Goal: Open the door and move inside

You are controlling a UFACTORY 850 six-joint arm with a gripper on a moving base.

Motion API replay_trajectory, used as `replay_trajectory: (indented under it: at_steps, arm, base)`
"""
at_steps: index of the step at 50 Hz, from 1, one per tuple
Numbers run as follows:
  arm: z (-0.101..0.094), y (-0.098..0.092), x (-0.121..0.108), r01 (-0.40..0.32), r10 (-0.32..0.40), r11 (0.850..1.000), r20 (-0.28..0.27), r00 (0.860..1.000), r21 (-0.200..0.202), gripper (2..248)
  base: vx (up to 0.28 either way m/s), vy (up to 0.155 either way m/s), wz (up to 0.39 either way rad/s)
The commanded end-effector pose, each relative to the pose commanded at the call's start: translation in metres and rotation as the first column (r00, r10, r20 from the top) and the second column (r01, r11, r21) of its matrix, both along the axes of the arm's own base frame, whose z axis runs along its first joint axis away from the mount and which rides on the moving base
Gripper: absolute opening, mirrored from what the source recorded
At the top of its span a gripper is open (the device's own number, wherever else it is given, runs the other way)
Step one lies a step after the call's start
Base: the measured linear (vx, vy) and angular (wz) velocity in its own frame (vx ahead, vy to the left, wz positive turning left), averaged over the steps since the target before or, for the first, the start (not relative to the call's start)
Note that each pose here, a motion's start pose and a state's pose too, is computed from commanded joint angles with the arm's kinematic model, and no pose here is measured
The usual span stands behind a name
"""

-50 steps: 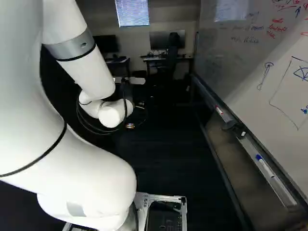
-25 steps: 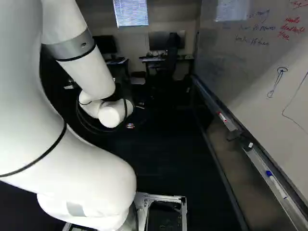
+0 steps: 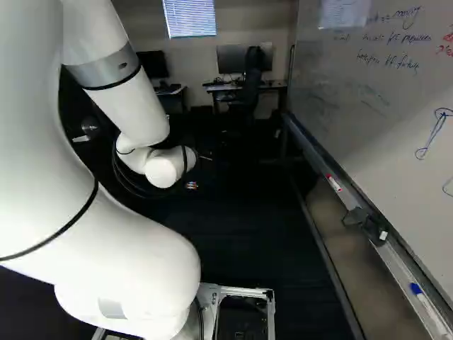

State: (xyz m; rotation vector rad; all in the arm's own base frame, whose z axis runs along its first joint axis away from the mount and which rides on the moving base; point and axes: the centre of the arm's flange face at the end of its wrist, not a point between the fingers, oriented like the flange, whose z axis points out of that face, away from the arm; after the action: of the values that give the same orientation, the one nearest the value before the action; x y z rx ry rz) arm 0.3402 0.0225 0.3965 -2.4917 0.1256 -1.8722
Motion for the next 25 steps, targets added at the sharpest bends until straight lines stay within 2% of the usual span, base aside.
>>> replay_trajectory:
  at_steps: [25]
  arm:
    - [0.0000,0.0000,0.0000,0.000,0.000,1.000,0.000,1.000,0.000,247]
  base:
    - [0.207,0.002,-0.018]
